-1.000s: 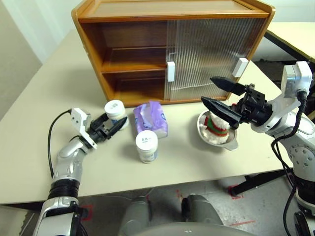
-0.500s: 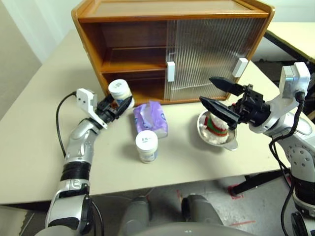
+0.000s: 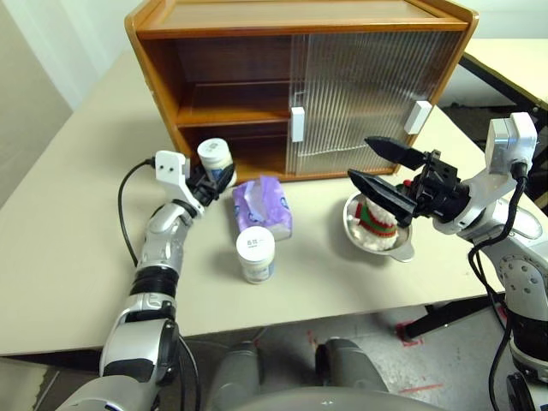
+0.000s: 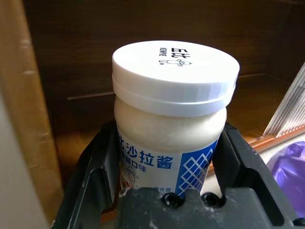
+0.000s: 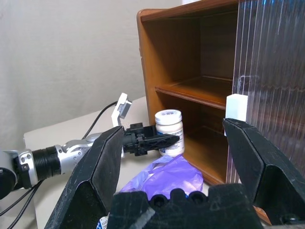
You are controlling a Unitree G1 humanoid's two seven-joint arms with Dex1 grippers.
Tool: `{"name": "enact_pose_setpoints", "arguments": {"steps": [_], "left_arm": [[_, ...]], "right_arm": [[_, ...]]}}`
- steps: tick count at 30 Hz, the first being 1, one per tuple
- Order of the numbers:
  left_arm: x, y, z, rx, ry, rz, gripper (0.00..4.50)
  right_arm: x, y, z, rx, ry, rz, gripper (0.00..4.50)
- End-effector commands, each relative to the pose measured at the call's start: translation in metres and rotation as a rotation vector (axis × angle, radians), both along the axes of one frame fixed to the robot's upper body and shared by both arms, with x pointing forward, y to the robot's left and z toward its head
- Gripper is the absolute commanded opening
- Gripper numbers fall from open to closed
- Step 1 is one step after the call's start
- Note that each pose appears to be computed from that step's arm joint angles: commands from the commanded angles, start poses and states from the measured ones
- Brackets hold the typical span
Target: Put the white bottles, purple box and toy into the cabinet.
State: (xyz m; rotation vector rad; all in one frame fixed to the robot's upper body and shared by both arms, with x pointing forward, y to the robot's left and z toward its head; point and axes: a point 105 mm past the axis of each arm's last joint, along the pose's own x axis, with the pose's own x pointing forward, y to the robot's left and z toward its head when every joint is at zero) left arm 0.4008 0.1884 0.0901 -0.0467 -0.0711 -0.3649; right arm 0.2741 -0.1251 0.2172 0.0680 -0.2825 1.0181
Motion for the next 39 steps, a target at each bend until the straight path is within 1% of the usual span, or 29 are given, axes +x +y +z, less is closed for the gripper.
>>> {"name": "enact_pose_setpoints", "arguments": {"steps": [1, 8, 19, 27, 38, 39], "left_arm": [[0.008, -0.007, 0.008, 0.027, -0.032, 0.021, 3.08], [0.022, -0.005, 0.005, 0.034, 0.009, 0.147, 3.08], [0.043, -0.024, 0.012, 0.046, 0.026, 0.181, 3.08], [0.050, -0.021, 0.011, 0.085, 0.054, 0.240, 3.08], [0.050, -0.022, 0.004, 0.105, 0.080, 0.238, 3.08], [0.050, -0.022, 0.004, 0.111, 0.082, 0.238, 3.43]], "right_arm": [[-0.004, 0.002, 0.003, -0.005, -0.025, 0.005, 4.50], [-0.004, 0.002, 0.003, -0.003, -0.025, -0.001, 4.50], [-0.006, 0.002, 0.004, -0.002, -0.023, -0.010, 4.50], [-0.007, 0.001, 0.004, -0.003, -0.021, -0.019, 4.50], [-0.007, 0.001, 0.005, -0.002, -0.024, -0.023, 4.50], [-0.007, 0.001, 0.005, -0.003, -0.023, -0.022, 4.50]]}}
